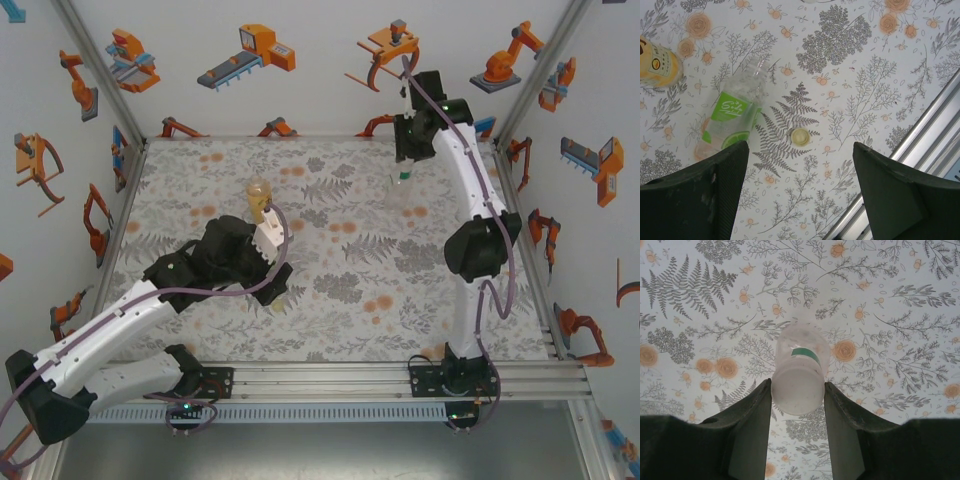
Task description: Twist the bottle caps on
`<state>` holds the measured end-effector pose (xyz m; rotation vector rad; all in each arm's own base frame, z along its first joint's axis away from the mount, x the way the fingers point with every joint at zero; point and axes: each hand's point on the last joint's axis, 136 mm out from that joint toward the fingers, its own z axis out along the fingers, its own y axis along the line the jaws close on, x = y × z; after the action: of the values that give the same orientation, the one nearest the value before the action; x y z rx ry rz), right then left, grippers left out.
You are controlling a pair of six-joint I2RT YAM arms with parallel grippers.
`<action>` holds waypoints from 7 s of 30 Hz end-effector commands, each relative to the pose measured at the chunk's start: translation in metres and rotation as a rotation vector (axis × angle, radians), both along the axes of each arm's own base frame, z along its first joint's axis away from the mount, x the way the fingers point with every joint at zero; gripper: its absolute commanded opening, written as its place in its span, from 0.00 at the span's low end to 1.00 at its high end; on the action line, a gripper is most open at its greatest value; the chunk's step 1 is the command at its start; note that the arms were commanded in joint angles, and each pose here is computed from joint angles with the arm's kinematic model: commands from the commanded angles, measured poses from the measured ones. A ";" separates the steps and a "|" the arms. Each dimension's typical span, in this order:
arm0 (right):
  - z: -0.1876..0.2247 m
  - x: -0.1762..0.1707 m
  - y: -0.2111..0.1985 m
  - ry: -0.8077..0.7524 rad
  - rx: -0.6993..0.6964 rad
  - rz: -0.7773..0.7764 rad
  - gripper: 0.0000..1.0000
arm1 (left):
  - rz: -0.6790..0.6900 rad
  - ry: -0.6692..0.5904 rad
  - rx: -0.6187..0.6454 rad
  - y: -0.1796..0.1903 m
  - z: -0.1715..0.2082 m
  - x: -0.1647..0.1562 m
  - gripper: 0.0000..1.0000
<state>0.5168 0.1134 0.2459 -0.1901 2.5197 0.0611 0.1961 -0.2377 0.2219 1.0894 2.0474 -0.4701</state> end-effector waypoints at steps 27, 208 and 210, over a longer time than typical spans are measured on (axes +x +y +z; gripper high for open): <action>0.053 -0.018 -0.012 -0.078 -0.008 -0.012 0.57 | -0.031 0.014 0.045 0.006 -0.001 -0.005 0.79; -0.172 -0.168 0.128 0.180 0.207 0.005 0.48 | 0.138 -0.098 -0.508 0.038 0.078 -0.003 0.02; -0.175 -0.167 0.131 0.185 0.212 0.006 0.46 | 0.143 -0.102 -0.508 0.039 0.078 -0.002 0.02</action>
<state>0.3498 0.2418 0.0785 -0.1306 2.6667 0.3591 0.1946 -0.2010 0.2988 0.6658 1.7673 -0.7808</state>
